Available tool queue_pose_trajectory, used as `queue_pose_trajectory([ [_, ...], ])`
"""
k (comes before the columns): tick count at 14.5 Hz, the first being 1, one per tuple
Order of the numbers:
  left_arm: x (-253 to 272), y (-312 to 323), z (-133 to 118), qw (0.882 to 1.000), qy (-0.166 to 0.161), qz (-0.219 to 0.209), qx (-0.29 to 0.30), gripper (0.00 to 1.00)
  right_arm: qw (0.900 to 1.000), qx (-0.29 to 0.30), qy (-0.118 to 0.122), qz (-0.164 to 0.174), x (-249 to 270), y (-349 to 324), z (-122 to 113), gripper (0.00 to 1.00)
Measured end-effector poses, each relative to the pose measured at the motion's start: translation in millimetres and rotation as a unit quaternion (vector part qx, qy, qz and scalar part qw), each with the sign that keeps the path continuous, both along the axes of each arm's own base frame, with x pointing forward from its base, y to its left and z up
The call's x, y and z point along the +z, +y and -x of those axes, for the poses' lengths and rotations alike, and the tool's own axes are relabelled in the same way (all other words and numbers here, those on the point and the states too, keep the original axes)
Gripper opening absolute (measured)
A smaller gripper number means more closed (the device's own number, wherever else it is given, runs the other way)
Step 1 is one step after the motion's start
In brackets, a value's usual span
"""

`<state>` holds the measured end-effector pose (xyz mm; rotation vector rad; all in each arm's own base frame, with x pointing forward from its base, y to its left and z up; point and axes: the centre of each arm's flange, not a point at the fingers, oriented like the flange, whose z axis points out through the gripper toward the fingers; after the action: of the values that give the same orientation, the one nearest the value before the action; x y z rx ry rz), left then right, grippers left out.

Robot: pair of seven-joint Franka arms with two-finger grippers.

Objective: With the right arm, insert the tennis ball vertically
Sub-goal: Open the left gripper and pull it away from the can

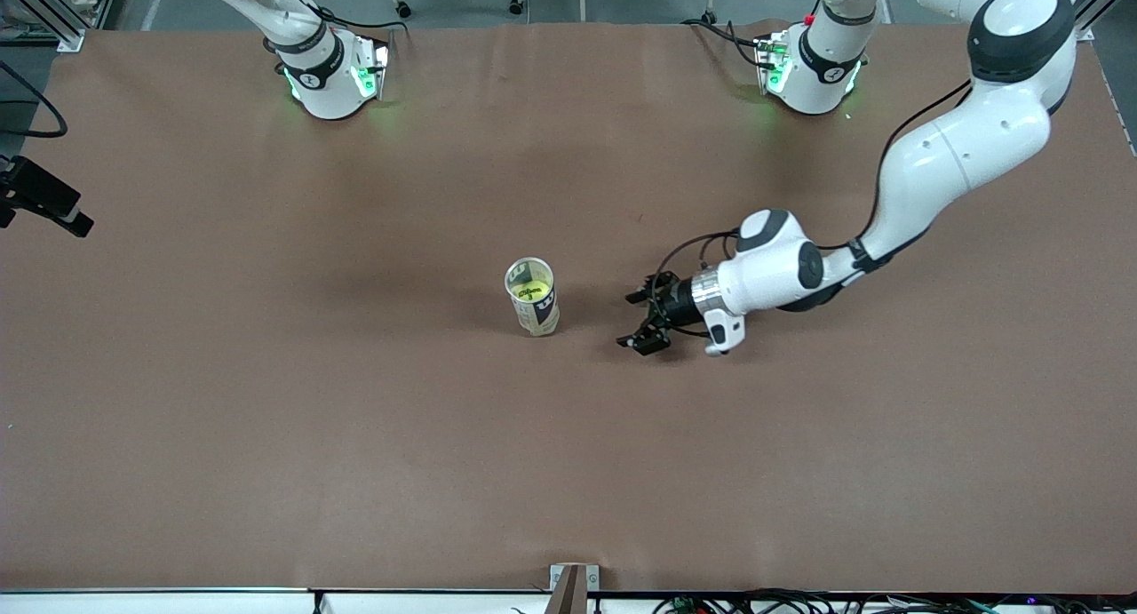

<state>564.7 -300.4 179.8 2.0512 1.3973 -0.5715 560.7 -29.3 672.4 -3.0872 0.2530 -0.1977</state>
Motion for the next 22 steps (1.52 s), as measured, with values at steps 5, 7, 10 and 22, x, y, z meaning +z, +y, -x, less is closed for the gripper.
queue_pose_trajectory([
  [5, 51, 123, -71, 0.989, 0.001, -0.090, -0.119, 1.00, 1.000, -0.001, 0.000, 0.000, 0, -1, 0, 1.00],
  [7, 72, 172, -89, 0.977, -0.024, -0.121, -0.174, 1.00, 1.000, -0.001, 0.000, 0.000, 0, -1, 0, 1.00],
  [10, 100, 202, -99, 0.953, -0.052, -0.167, -0.248, 1.00, 1.000, -0.001, 0.000, 0.000, 0, -1, 0, 1.00],
  [22, 346, 201, -84, 0.843, -0.100, -0.311, -0.428, 1.00, 1.000, -0.003, -0.009, 0.001, 1, -3, -3, 1.00],
])
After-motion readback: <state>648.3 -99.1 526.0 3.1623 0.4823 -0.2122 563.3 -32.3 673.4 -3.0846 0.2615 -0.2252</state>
